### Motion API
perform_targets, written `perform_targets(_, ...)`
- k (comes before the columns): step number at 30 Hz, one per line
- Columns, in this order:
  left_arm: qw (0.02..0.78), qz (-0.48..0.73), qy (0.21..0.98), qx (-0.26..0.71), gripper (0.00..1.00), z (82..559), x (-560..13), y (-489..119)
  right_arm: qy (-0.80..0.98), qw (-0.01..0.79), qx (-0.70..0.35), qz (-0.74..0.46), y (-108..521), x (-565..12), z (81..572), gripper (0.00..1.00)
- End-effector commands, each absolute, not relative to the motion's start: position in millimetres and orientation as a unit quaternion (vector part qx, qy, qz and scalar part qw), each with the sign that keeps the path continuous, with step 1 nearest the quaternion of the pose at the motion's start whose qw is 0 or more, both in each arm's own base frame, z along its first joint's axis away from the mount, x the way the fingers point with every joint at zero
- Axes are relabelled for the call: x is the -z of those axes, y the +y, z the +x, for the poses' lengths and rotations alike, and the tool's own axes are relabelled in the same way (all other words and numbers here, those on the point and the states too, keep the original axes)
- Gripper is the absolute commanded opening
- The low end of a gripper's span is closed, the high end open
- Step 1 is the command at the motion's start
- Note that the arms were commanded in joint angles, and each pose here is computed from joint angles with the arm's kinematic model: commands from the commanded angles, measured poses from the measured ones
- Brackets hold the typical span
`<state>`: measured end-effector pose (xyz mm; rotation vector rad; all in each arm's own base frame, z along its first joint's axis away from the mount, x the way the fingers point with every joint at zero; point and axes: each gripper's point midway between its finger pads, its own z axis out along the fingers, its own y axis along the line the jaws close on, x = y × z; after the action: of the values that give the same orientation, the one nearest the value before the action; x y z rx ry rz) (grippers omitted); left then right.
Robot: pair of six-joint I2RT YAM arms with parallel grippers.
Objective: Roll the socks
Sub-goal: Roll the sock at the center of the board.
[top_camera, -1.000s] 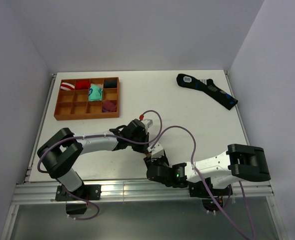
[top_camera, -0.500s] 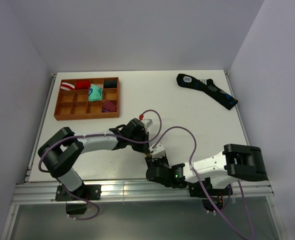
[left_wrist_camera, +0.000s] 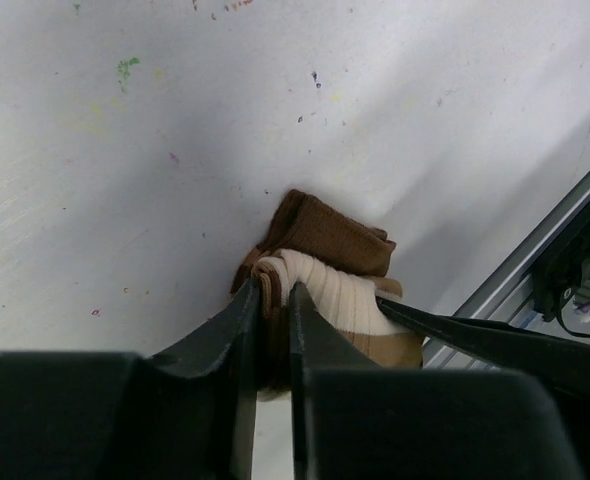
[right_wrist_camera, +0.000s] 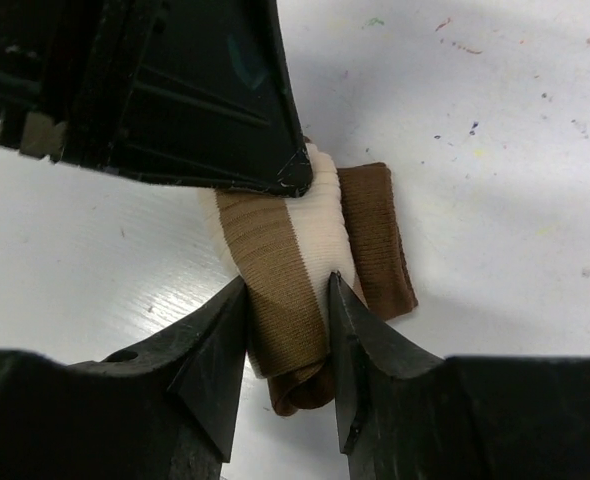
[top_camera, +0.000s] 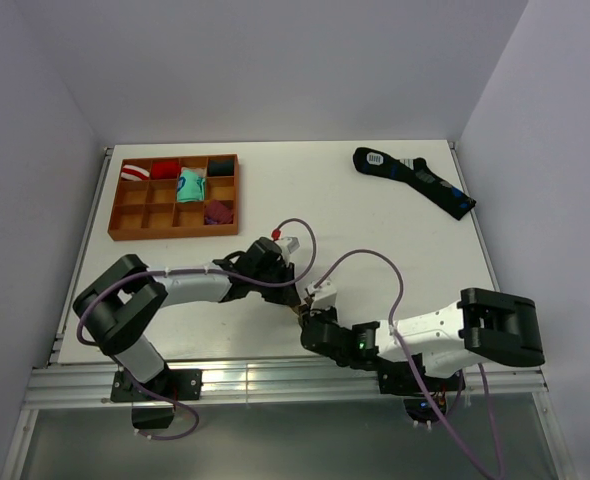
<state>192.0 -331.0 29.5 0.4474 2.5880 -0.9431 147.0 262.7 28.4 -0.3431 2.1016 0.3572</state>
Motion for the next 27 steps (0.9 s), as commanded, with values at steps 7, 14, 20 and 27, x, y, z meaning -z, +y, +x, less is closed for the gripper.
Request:
perform_targets(7, 0.170, 0.113, 0.941, 0.270, 0.41, 179, -2, -292, 0.900, 0.377, -0.194, -0.106, 249, -9, 145, 0.30)
perform_targets(14, 0.246, 0.071, 0.922, 0.290, 0.48, 204, -38, -296, 0.918, 0.336, -0.196, -0.076, 241, 0, 145, 0.28)
perform_targets(20, 0.291, 0.048, 0.904, 0.310, 0.54, 214, -62, -294, 0.929, 0.309, -0.199, -0.040, 234, 7, 147, 0.26)
perform_targets(27, 0.309, 0.030, 0.889, 0.338, 0.56, 210, -67, -291, 0.941, 0.276, -0.198, -0.003, 227, 14, 147, 0.25)
